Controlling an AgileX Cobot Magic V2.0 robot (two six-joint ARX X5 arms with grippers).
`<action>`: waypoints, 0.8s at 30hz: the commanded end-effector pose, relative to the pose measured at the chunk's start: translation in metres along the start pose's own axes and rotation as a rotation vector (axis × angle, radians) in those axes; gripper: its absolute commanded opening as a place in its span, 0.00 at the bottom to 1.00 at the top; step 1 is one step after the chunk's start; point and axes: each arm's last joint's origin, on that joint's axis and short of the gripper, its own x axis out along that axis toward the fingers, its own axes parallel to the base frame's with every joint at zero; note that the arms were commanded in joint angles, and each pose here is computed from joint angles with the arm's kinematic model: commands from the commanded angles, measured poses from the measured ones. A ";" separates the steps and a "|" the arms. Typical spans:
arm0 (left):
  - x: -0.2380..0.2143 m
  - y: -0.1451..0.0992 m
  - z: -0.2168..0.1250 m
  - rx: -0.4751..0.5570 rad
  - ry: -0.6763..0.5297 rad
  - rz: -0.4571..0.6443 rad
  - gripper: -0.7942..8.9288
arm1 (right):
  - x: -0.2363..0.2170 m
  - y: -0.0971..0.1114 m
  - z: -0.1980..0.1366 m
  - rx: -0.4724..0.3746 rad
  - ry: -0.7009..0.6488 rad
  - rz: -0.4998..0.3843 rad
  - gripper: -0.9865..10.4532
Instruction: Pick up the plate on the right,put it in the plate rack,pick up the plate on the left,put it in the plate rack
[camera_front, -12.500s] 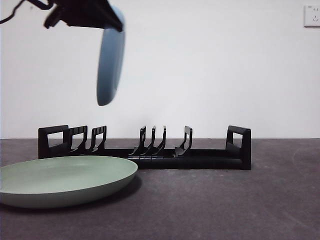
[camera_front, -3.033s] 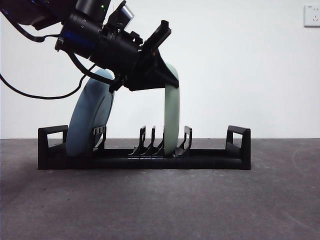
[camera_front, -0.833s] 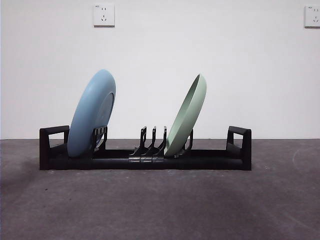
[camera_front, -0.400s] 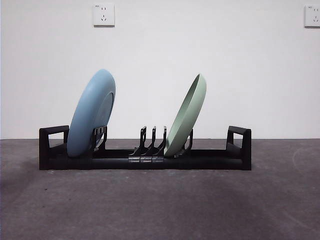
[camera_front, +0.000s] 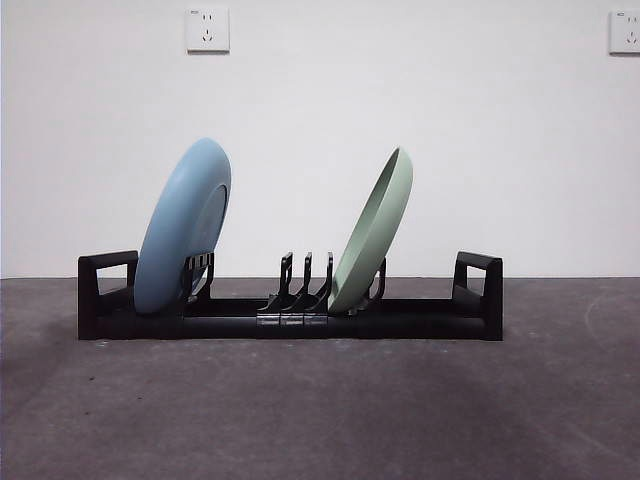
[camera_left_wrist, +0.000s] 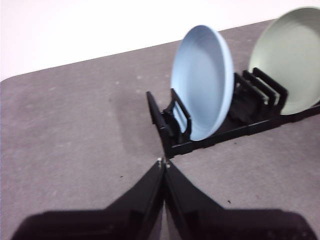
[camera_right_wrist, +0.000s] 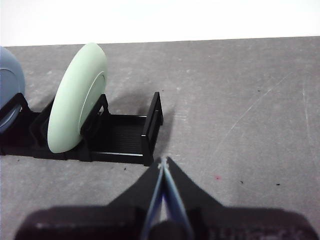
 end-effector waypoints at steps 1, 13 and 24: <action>0.001 0.002 -0.001 -0.049 0.001 0.000 0.08 | 0.000 0.000 0.000 0.009 -0.004 -0.002 0.09; 0.017 0.013 -0.020 -0.025 0.011 0.213 0.08 | 0.000 0.000 0.000 0.009 -0.004 -0.002 0.09; 0.056 0.007 -0.085 -0.061 -0.145 0.120 0.08 | 0.000 0.000 0.000 0.009 -0.004 -0.002 0.09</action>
